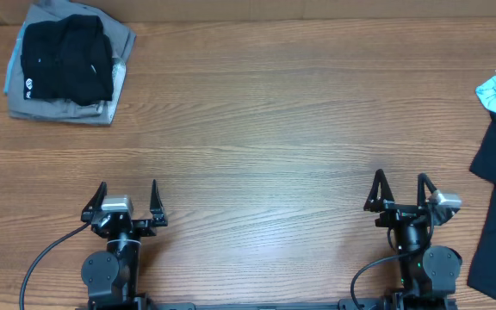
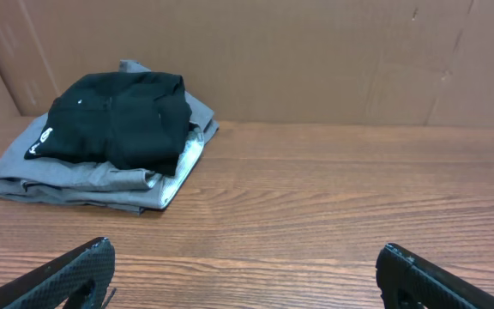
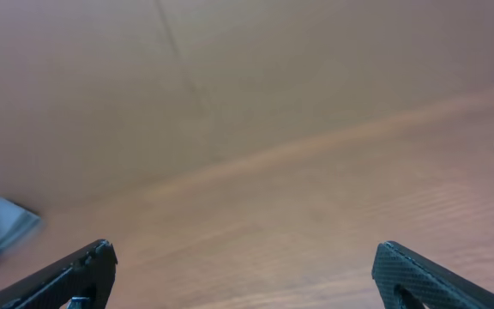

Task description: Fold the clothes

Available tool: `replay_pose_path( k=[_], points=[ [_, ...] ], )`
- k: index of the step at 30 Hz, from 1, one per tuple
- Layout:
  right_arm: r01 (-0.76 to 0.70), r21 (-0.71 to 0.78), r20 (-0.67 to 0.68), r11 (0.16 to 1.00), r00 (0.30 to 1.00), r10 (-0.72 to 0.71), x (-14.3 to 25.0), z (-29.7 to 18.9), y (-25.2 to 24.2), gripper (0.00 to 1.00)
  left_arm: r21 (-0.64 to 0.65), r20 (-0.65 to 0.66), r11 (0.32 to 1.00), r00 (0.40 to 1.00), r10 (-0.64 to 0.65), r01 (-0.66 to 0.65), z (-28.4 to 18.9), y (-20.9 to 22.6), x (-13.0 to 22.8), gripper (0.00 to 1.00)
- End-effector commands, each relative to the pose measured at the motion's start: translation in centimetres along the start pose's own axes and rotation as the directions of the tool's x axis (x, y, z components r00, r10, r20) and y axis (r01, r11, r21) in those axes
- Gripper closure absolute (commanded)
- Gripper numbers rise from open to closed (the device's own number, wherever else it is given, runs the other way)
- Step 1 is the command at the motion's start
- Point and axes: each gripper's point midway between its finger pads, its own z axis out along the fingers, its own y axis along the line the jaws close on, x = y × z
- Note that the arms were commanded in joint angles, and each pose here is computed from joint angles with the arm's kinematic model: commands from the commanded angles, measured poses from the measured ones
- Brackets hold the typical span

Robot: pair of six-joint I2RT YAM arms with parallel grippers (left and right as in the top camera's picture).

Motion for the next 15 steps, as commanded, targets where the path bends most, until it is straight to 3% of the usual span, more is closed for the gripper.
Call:
replay_pose_path(
  k=[1,4,8,10,13,15],
  points=[
    [-0.166,-0.193,-0.057,0.967,0.986,0.158,0.4,-0.4,3.4,0.0,-0.003,0.004,1.0,1.0,0.017,-0.017,0.0,0.0,0.0,0.0],
    [-0.321,-0.327,-0.227,0.889,0.94,0.256,2.1,-1.4,6.5,0.0,-0.003,0.004,1.0,1.0,0.017,-0.017,0.0,0.0,0.0,0.0],
    [-0.473,-0.317,-0.278,0.822,0.875,0.397,1.7,-1.6,7.0,0.0,-0.003,0.004,1.0,1.0,0.017,-0.017,0.0,0.0,0.0,0.0],
    [-0.482,-0.358,-0.249,0.8,0.875,0.415,0.3,-1.8,7.6,0.0,-0.003,0.004,1.0,1.0,0.017,-0.017,0.0,0.0,0.0,0.0],
    [-0.369,-0.496,-0.087,0.786,0.922,0.378,-4.2,-2.8,9.2,0.0,-0.003,0.004,1.0,1.0,0.017,-0.017,0.0,0.0,0.0,0.0],
    [-0.332,-0.501,0.018,0.799,0.919,0.394,-7.2,-3.1,9.1,0.0,-0.003,0.004,1.0,1.0,0.017,-0.017,0.0,0.0,0.0,0.0]
  ],
)
